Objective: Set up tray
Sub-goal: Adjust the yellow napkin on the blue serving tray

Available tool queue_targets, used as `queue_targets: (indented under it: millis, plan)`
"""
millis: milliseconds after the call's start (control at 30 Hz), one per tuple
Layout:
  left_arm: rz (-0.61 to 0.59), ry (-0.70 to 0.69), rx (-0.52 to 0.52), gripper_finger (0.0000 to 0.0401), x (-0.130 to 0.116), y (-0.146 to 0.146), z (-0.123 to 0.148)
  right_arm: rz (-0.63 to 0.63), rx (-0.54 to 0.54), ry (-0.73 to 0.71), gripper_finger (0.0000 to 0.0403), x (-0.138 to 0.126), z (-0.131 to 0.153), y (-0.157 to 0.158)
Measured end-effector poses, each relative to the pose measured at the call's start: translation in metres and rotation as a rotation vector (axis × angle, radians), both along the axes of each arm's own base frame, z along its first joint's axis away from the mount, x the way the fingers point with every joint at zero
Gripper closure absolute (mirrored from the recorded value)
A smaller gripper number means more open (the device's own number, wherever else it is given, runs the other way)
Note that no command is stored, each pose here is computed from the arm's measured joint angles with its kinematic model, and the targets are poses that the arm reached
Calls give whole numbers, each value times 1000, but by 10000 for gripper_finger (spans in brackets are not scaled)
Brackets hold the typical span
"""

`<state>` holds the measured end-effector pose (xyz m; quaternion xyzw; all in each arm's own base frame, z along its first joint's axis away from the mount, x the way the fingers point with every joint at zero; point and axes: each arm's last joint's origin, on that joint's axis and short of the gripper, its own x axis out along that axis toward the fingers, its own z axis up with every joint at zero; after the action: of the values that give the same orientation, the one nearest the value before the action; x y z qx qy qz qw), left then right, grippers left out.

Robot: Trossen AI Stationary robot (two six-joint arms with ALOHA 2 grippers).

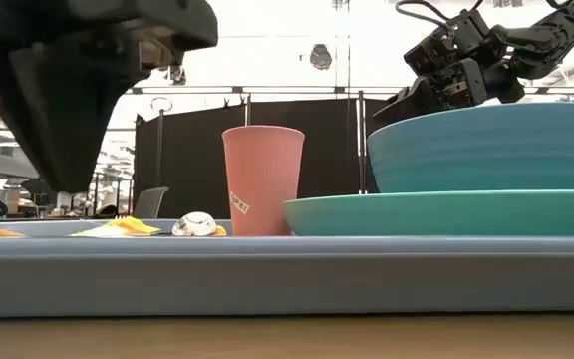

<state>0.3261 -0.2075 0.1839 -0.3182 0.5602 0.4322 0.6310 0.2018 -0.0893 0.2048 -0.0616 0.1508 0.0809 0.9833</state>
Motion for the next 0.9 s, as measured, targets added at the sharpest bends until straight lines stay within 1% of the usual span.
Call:
queue_targets:
  millis: [67,167,267,400,533,733,900]
  plan:
    - [-72,-6,2,353,1,-4,-5,0,-2,-4,403,0,0,0]
    - [-187,-66,0,380,3,-13,-4,-4,8,-6,403,0,1,0]
    - [-227,-92,9,397,1,-19,-3,-8,19,-10,403,0,1,0]
    - [-236,-95,-11,390,-2,-25,-6,-8,19,-10,403,0,1,0]
    - [-226,-100,-11,398,-3,-26,-8,-7,19,-11,403,1,1,0]
    - [-211,-97,-33,395,-3,-30,-14,-7,15,-16,403,1,2,0]
    - [-207,-63,-35,395,-3,-35,-28,-6,12,-21,403,1,2,0]
